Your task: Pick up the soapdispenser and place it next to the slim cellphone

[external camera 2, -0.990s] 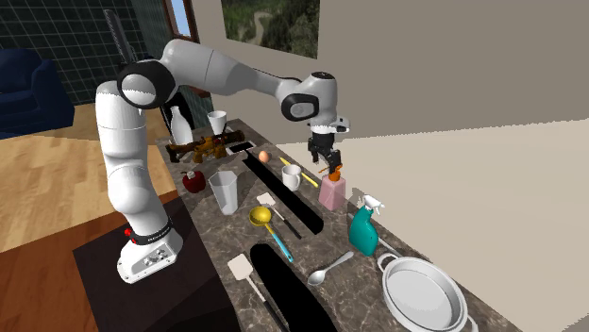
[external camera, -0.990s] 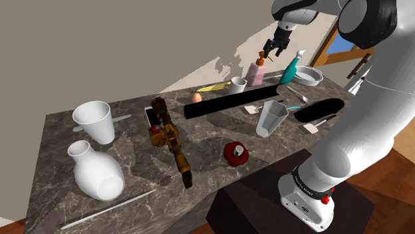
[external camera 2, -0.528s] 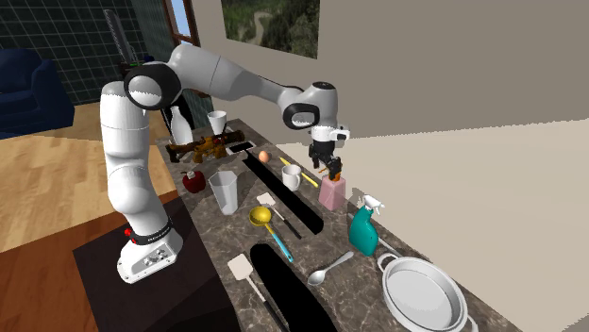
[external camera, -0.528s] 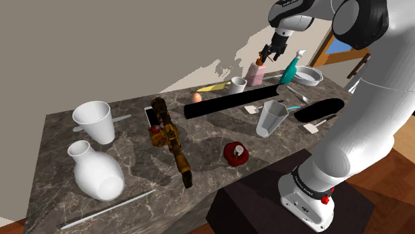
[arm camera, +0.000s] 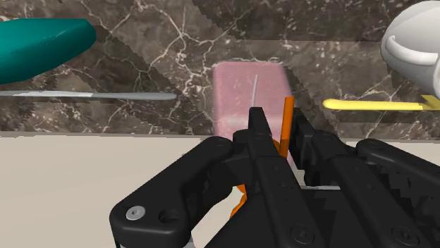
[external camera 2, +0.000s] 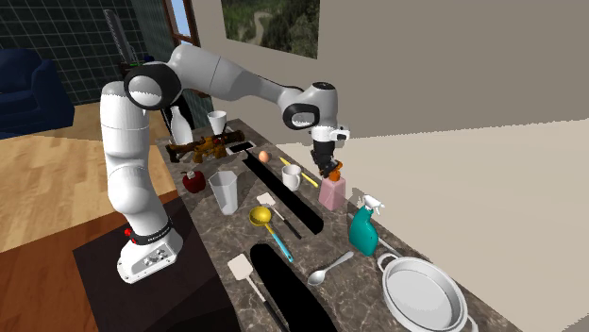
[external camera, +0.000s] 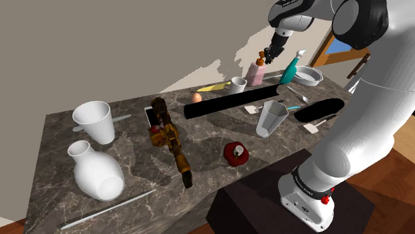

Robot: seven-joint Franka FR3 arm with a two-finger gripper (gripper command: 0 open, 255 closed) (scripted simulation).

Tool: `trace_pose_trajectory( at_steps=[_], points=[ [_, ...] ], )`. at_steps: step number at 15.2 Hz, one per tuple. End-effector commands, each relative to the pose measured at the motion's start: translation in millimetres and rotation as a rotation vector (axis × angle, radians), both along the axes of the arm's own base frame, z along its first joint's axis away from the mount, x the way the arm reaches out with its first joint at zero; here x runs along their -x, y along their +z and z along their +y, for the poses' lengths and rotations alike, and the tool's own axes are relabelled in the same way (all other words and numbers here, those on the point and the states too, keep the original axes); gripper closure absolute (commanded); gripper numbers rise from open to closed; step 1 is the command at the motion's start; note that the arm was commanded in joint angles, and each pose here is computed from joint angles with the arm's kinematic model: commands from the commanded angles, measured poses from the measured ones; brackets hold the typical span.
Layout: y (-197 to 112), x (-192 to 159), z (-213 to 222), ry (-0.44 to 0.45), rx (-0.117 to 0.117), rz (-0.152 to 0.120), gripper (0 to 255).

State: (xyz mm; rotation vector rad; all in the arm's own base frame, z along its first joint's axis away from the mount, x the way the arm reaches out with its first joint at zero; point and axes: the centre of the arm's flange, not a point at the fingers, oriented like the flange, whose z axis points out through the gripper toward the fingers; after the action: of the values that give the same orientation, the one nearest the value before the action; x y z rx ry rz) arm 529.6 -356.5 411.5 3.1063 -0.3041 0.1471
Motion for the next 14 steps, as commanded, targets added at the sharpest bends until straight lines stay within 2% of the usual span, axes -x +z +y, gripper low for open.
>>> trace_pose_trajectory(
  at_steps=[1,7,14],
  points=[
    [0.0,0.0,0.0,0.0,0.0,0.0,255],
    [0.0,0.0,0.0,0.0,0.0,0.0,255],
    [36.9,0.0,0.0,0.0,0.0,0.0,255]
  ],
)
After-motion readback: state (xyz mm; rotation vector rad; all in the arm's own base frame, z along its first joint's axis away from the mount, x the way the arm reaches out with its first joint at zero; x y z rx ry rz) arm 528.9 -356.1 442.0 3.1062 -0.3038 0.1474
